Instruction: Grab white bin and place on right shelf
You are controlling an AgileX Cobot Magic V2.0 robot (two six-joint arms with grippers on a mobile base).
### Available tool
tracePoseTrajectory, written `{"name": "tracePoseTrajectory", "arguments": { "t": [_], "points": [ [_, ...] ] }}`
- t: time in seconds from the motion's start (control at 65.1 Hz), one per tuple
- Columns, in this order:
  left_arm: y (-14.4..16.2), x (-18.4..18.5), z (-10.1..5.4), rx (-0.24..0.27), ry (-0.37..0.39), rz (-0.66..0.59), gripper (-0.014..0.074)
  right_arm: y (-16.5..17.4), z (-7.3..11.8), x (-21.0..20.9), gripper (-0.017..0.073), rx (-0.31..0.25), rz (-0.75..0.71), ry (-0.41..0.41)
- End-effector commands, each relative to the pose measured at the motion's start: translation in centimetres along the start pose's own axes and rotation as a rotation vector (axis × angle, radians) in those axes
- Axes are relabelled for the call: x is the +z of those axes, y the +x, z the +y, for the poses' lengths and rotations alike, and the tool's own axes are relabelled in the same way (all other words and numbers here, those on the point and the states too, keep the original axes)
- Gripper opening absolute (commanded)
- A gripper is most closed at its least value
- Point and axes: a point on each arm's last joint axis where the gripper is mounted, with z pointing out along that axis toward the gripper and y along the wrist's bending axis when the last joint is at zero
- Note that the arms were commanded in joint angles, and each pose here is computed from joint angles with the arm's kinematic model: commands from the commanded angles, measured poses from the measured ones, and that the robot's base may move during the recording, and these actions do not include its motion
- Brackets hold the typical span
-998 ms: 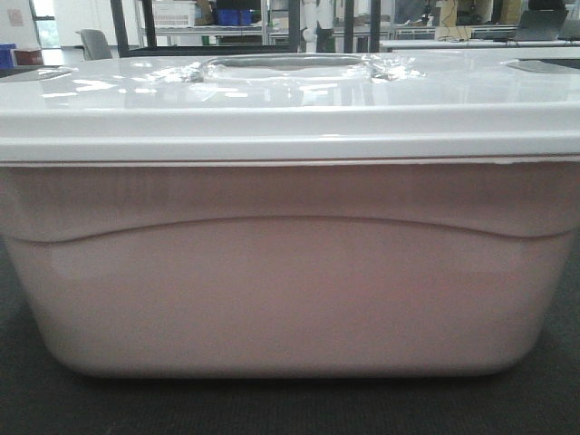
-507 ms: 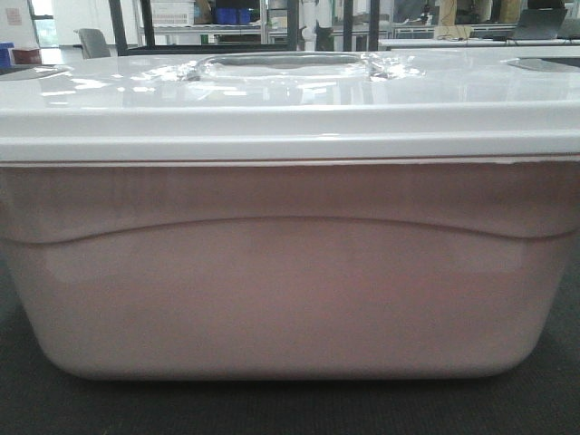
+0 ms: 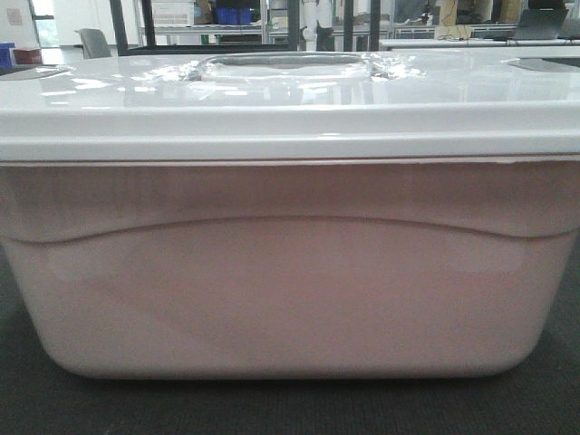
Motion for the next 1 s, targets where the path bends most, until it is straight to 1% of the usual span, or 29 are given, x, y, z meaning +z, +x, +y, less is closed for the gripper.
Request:
{"name": "tracePoseTrajectory", "arguments": {
  "t": [0.0, 0.061, 0.123, 0.215, 0.261, 0.292, 0.322, 0.399, 0.461, 0.599, 0.752, 0.86, 0.983],
  "points": [
    [-2.2, 2.0, -0.1, -0.024, 0.002, 0.051, -0.0118, -2.5, 0.1, 1.2, 0.0056, 0.0, 0.017, 0.004],
    [-2.5, 3.2, -0.2, -0.029, 0.003, 0.144, -0.0118, -2.9, 0.1, 2.0, 0.0056, 0.001, 0.104, 0.005],
    [-3.0, 4.9, -0.2, -0.029, 0.003, 0.228, -0.0118, -3.1, 0.1, 2.9, 0.0056, 0.002, 0.223, 0.008],
    [-3.8, 6.7, -0.4, -0.048, 0.011, 0.346, -0.0118, -3.2, 0.1, 4.3, 0.0056, 0.002, 0.382, 0.011],
    [-3.7, 7.8, -0.4, -0.051, 0.013, 0.432, -0.0118, -3.2, 0.1, 4.8, 0.0056, 0.002, 0.439, 0.012],
    [-4.1, 8.3, -0.4, -0.05, 0.015, 0.458, -0.0118, -3.2, 0.1, 5.2, 0.0056, 0.003, 0.477, 0.013],
    [-4.0, 9.1, -0.5, -0.05, 0.015, 0.513, -0.0118, -3.1, 0.1, 5.5, 0.0056, 0.003, 0.518, 0.014],
    [-3.9, 10.7, -0.5, -0.05, 0.018, 0.635, -0.0118, -2.9, 0.1, 6.3, 0.0056, 0.004, 0.582, 0.015],
    [-3.1, 12.2, -0.5, -0.05, 0.018, 0.754, -0.0118, -2.7, 0.1, 7.0, 0.0056, 0.004, 0.623, 0.016],
    [-0.9, 14.8, -0.5, -0.052, 0.018, 0.979, -0.0118, -2.5, 0.0, 7.6, 0.0056, 0.005, 0.647, 0.017],
    [1.7, 17.0, -0.4, -0.056, 0.013, 1.084, -0.0118, -2.4, 0.1, 7.5, 0.0056, 0.007, 0.661, 0.016],
    [2.9, 17.8, -0.6, -0.087, 0.023, 1.132, -0.0118, -2.1, 0.1, 7.3, 0.0056, 0.012, 0.693, 0.011],
    [3.5, 18.3, -0.7, -0.105, 0.028, 1.151, -0.0118, -2.0, 0.2, 7.2, 0.0056, 0.02, 0.715, 0.004]
  ]
}}
